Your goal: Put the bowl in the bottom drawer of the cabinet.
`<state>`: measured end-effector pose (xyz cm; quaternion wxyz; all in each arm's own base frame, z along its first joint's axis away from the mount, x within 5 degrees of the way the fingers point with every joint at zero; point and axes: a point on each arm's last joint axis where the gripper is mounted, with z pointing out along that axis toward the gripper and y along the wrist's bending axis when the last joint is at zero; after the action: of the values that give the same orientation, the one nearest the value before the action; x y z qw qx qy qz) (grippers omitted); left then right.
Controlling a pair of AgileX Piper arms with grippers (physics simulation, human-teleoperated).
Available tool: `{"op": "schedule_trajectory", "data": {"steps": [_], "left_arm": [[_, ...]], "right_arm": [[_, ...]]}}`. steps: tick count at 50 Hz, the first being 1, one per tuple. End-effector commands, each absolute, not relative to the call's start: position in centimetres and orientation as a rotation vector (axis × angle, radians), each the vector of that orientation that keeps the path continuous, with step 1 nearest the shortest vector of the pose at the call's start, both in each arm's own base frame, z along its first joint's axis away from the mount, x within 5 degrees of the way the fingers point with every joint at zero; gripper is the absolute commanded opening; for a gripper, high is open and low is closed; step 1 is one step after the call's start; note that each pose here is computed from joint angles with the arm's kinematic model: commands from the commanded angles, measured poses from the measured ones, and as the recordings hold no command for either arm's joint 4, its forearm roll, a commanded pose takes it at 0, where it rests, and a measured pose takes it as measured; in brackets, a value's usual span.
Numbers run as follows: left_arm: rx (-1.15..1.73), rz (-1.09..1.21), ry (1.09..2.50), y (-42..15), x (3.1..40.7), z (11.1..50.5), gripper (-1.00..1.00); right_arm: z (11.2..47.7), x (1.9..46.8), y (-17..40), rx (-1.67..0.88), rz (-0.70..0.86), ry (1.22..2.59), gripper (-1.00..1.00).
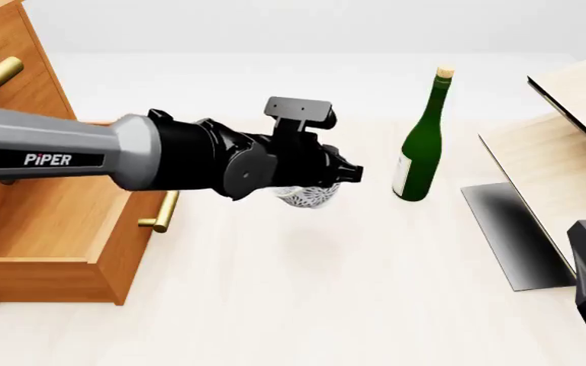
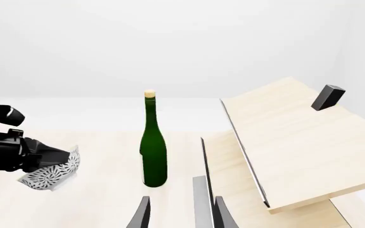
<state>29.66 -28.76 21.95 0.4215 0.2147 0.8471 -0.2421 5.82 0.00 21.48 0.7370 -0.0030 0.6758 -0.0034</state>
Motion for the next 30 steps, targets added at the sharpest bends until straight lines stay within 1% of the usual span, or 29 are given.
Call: {"op": "schedule_trajectory", "data": {"steps": [1,30], "left_arm": [[0.528,-0.607,2.062,-27.3,29.2,23.8,-1.0],[0.439,-0.576,1.979,-22.1,28.1,26.9,-1.0]], "right_arm": [[21.5,5.8,0.0,-0.006,-0.008,1.484,1.0],[21.5,5.8,0.0,-0.006,-0.008,1.484,1.0]]}}
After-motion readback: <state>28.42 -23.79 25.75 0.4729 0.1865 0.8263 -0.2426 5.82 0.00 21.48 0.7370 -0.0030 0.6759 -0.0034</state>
